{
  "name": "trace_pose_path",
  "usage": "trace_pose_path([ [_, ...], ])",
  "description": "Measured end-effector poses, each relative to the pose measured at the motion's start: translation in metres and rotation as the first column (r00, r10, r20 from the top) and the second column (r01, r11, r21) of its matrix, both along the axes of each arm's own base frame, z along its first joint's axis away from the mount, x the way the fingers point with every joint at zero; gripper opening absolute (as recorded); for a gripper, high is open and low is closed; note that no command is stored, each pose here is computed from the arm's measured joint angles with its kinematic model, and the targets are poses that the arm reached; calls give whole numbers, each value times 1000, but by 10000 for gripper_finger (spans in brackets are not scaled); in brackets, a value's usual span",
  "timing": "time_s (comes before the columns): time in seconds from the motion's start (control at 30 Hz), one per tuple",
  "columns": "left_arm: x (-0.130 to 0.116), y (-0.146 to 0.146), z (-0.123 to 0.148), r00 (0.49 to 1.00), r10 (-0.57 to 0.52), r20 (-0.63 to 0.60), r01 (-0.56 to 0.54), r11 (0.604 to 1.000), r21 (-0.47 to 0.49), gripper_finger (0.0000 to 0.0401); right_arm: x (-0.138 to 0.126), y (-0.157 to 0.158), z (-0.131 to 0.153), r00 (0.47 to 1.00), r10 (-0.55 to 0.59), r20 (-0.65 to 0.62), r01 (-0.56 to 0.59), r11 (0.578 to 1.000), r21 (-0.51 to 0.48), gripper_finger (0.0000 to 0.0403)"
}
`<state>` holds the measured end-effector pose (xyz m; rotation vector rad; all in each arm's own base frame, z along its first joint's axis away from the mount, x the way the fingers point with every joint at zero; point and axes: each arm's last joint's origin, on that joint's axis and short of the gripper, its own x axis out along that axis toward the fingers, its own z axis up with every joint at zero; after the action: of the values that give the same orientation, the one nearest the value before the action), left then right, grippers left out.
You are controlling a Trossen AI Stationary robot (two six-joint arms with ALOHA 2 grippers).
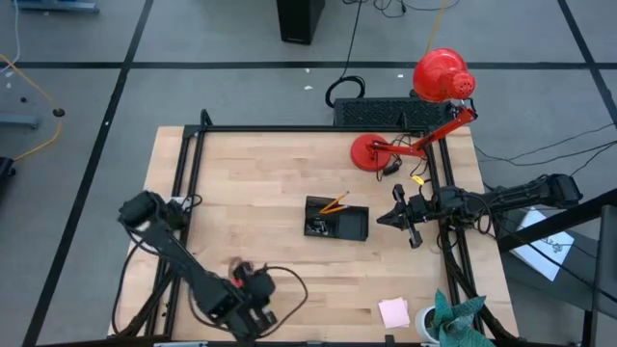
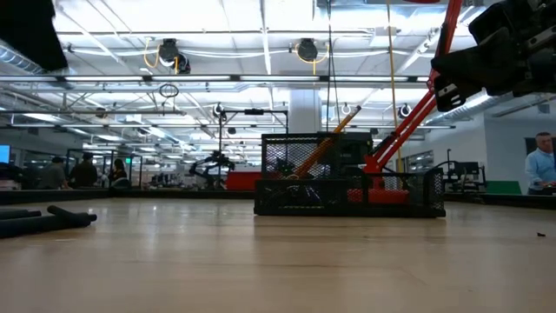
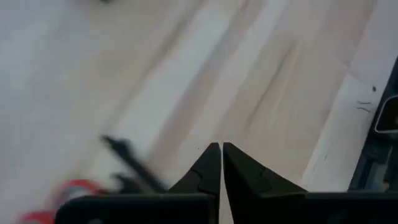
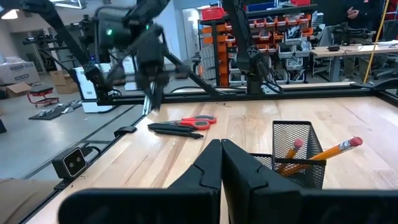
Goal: Pick and place office supplies into organizer
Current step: Put the black pen into the desk organizer
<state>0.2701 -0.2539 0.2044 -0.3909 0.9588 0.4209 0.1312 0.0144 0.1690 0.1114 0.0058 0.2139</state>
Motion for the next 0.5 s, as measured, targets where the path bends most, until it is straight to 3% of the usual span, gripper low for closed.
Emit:
trace_pose_path([
  [0.1,15,-3,-19,999,52,-1,-52,996,-75,15,0,0,0,1000,0,-1,1,1000,4,0],
  [0.23,24,5,-35,986,113,-120,-129,982,-136,7,0,0,0,1000,-1,-2,1,1000,7,0],
  [0.5,32,39,-24,946,160,-283,-213,963,-167,58,0,0,0,1000,1,-1,-1,1000,3,0],
])
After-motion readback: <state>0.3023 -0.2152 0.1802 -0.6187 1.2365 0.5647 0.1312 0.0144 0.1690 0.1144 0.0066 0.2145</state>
